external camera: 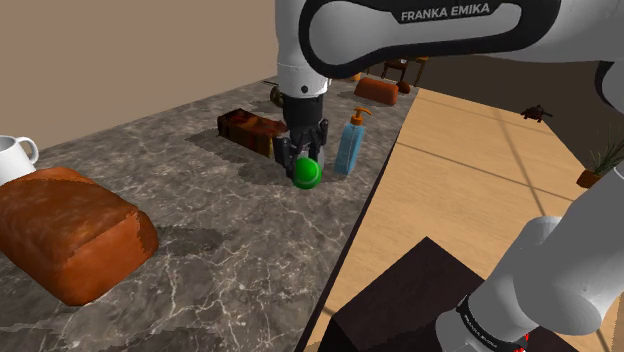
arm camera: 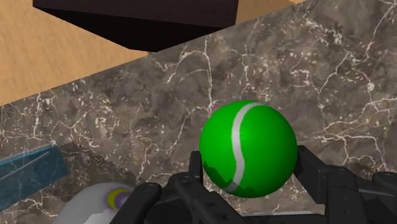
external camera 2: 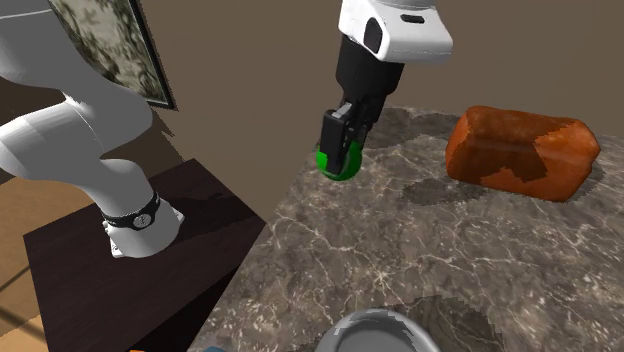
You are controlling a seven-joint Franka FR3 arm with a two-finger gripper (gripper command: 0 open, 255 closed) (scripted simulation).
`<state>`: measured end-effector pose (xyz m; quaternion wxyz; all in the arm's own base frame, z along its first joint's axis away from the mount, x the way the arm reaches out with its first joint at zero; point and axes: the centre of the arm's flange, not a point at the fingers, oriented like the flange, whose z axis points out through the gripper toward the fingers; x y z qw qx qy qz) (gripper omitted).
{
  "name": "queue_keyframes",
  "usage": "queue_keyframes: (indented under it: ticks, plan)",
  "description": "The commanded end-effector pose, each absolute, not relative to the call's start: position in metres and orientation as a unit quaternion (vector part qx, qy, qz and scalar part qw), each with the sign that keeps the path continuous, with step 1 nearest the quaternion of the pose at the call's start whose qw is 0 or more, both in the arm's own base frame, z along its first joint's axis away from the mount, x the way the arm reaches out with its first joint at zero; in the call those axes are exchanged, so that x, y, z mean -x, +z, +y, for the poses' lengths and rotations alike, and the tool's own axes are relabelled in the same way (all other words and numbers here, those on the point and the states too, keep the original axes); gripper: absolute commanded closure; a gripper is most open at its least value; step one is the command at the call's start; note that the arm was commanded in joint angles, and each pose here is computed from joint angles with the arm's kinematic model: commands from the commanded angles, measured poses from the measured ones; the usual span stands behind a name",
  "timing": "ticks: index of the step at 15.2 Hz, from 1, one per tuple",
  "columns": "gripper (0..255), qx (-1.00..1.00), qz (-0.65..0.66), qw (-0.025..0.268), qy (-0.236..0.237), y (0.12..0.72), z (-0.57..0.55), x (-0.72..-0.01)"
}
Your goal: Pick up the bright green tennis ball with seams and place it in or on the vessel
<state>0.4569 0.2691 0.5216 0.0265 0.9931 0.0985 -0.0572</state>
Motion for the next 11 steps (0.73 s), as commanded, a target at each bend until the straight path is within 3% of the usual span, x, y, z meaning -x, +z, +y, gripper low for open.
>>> queue_keyframes:
  ticks: [1, 5, 11]
  plan:
    - [255, -0.993, 0.098, 0.027, -0.057, 0.533, 0.269, -0.456]
    - [255, -0.993, 0.098, 0.027, -0.057, 0.553, 0.269, -0.456]
    - [255, -0.993, 0.098, 0.027, -0.057, 0.554, 0.222, -0.520]
